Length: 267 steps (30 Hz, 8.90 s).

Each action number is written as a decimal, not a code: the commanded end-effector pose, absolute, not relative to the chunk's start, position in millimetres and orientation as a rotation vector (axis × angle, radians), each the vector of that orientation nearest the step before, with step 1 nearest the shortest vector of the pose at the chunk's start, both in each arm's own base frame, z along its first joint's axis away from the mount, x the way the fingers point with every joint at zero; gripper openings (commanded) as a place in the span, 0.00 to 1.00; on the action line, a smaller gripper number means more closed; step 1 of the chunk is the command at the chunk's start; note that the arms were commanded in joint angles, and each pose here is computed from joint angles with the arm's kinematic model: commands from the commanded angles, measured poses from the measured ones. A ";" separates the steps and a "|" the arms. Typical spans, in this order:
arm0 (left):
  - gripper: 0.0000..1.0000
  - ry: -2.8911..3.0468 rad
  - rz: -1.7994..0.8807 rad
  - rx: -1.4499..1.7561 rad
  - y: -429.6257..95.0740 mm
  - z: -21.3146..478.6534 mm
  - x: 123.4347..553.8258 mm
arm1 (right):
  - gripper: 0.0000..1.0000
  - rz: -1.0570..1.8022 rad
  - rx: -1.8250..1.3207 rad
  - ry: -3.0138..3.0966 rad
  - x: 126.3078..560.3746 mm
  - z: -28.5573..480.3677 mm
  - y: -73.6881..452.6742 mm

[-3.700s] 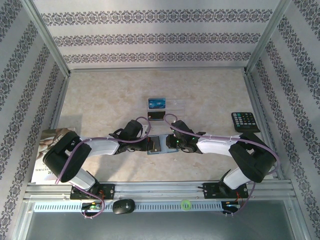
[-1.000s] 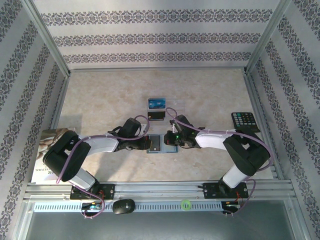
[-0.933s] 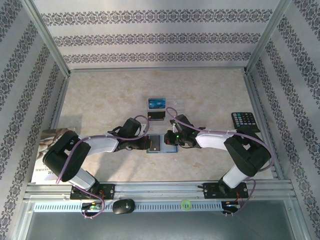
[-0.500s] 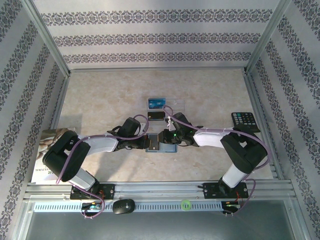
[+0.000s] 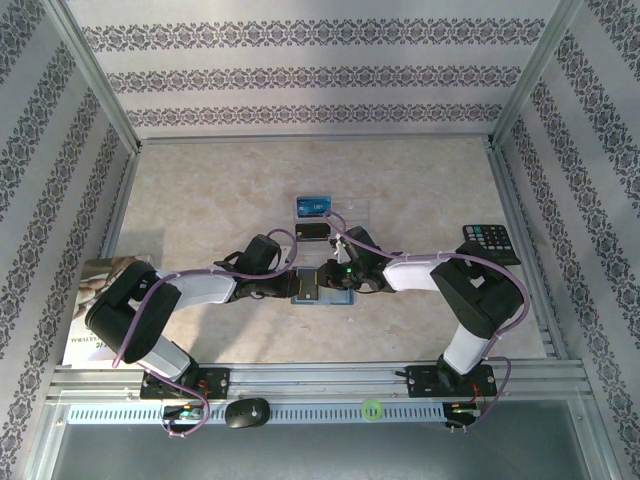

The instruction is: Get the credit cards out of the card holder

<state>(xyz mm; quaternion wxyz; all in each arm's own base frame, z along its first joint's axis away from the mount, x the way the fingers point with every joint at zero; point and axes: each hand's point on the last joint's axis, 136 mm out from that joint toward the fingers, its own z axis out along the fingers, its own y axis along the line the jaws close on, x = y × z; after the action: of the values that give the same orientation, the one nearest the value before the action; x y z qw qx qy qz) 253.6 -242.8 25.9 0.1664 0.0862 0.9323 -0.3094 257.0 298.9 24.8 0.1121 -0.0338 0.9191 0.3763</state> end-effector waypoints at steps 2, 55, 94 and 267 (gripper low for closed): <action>0.00 2.719 -0.818 0.232 -231.1 8.0 250.0 | 0.18 1.115 -0.072 2.708 260.4 21.3 301.7; 0.00 2.701 -0.945 0.090 -232.4 8.4 239.4 | 0.17 1.001 0.069 2.691 253.5 19.7 260.9; 0.00 2.666 -0.884 0.229 -268.6 17.2 250.9 | 0.00 0.975 0.012 2.673 260.2 31.4 255.3; 0.00 1.895 0.057 1.899 -280.8 112.4 389.5 | 0.14 1.246 0.237 2.150 289.4 147.5 165.4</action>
<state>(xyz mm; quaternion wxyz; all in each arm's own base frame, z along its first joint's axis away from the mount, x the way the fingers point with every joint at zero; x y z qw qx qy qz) 382.7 -272.0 111.6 0.2174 0.6965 0.6837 0.0167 284.9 166.6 141.0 0.3042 0.1028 0.8208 0.4724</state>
